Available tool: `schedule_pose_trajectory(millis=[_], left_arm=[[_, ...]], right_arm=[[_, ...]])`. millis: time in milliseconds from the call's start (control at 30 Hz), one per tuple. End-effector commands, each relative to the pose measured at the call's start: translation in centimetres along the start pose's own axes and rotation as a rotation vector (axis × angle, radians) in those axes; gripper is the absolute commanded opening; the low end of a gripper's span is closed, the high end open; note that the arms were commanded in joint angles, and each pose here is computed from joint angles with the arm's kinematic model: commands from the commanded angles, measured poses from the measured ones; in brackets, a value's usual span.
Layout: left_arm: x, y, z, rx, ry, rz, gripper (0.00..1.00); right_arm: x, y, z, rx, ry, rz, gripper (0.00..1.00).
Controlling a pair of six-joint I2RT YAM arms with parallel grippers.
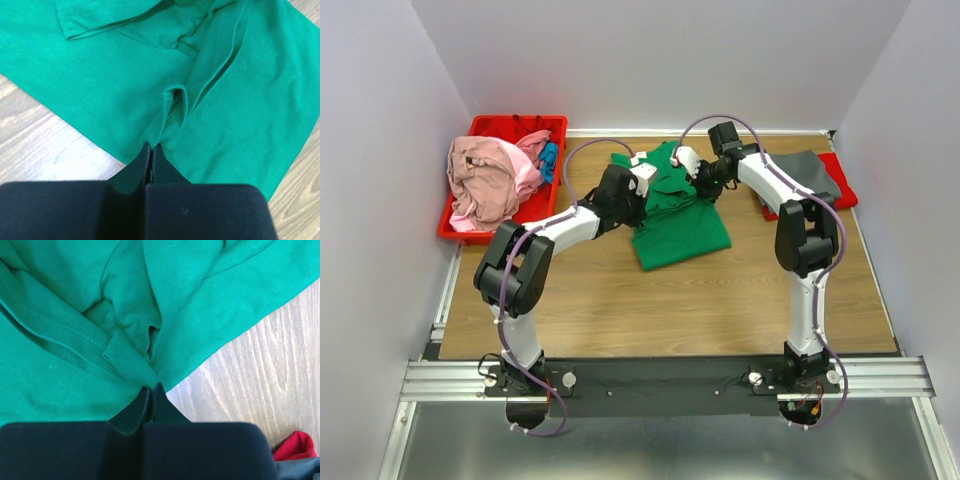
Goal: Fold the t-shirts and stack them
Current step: Fold the tshirt
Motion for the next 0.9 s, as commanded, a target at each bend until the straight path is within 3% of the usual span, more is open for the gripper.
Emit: schedule_pose_trajectory(millis=[0,433,600,667,700,733,867], left_arm=[[0.4,0.6,0.9,0.012,-0.007,-0.010,0.00],[1.2,1.6,1.6,0.019,0.005,0.014,0.00],[1.5,2.1,1.6,0.018,0.011,0.030,0.00],[1.7,2.7,2.0,0.011,0.014,0.059,0.08],[1.8,3.0,2.1,0.006,0.013,0.076,0.18],[1.7,3.3,2.5,-0.004,0.006,0.098,0.23],[-0.6,5.8,7.0,-0.039,-0.137,0.332,0.55]], right_arm=[[0.8,-1.1,0.1,0.017,0.003,-0.029,0.00],[1.7,-1.6,-0.2,0.044,0.022,-0.042,0.04],[1.7,-1.9,-0.3,0.061,0.027,-0.054,0.13],[1.9,-2.3,-0.2,0.073,0.034,-0.071,0.18],[1.9,-2.6,-0.2,0.103,0.036,-0.087,0.29],[1.8,-3.1,0.1,0.119,0.034,-0.109,0.32],[0.2,-6.1,1.2,0.243,0.021,-0.324,0.43]])
Point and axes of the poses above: each gripper's point midway between its finger pads, its own x axis out along the fingers, its own y axis along the line the jaws close on, z = x × y, the point moved 5 cm from there along -x, back along the fingers, and after that the axes turned 8 degrees about -x, right-handed, at the moved point
